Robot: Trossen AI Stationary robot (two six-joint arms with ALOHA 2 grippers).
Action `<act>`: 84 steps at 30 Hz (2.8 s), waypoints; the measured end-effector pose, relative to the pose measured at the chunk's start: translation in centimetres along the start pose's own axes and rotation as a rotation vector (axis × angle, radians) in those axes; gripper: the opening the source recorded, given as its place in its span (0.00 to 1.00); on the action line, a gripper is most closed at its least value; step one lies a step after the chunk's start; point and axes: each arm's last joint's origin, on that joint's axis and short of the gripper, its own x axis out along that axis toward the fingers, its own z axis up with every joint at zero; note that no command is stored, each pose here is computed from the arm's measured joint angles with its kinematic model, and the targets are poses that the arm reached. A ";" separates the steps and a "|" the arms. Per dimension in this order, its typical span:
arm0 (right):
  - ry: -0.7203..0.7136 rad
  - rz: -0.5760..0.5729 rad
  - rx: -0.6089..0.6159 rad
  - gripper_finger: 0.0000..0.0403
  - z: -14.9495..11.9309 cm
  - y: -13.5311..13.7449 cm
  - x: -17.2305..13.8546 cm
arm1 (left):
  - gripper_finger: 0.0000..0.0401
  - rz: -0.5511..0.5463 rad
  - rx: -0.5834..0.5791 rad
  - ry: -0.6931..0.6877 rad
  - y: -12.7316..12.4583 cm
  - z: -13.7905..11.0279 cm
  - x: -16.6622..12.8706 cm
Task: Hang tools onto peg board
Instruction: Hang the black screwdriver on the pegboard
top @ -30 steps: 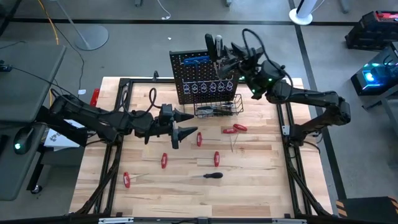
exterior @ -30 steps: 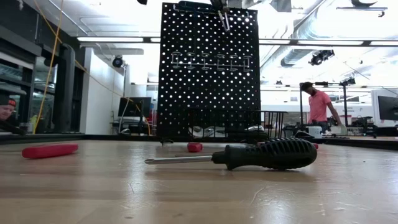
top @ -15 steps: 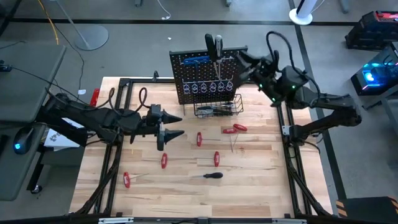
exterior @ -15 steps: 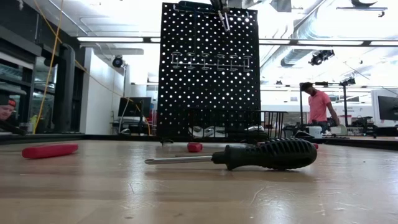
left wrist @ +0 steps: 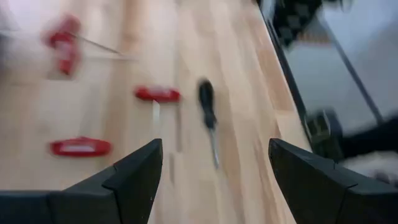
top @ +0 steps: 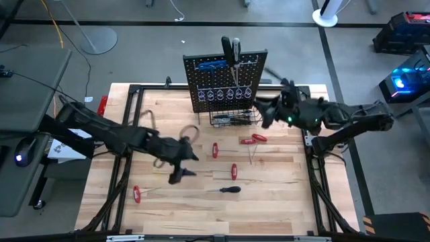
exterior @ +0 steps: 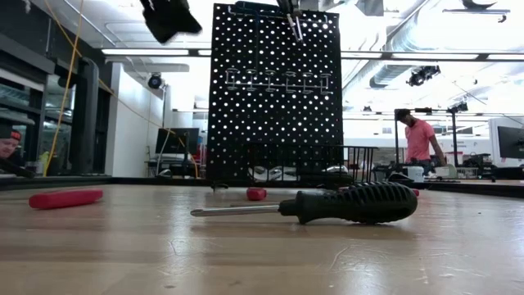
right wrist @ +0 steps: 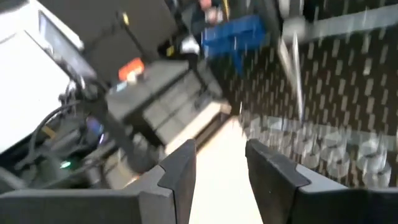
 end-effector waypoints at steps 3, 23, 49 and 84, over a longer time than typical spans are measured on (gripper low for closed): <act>0.100 -0.003 0.031 0.33 -1.5 0.2 -1.0 | 0.71 -0.070 0.046 0.033 -0.2 -0.3 3.2; 0.307 0.033 -0.190 0.33 -6.9 0.9 -8.6 | 0.71 0.237 0.111 0.242 -4.4 1.8 21.0; 0.208 0.065 -0.231 0.33 -7.0 1.4 -9.7 | 0.13 0.281 -0.021 0.403 -4.7 6.0 19.3; -0.185 -0.246 -0.097 0.33 -1.1 1.6 -2.5 | 0.13 0.600 -0.110 -0.960 10.7 20.8 -0.6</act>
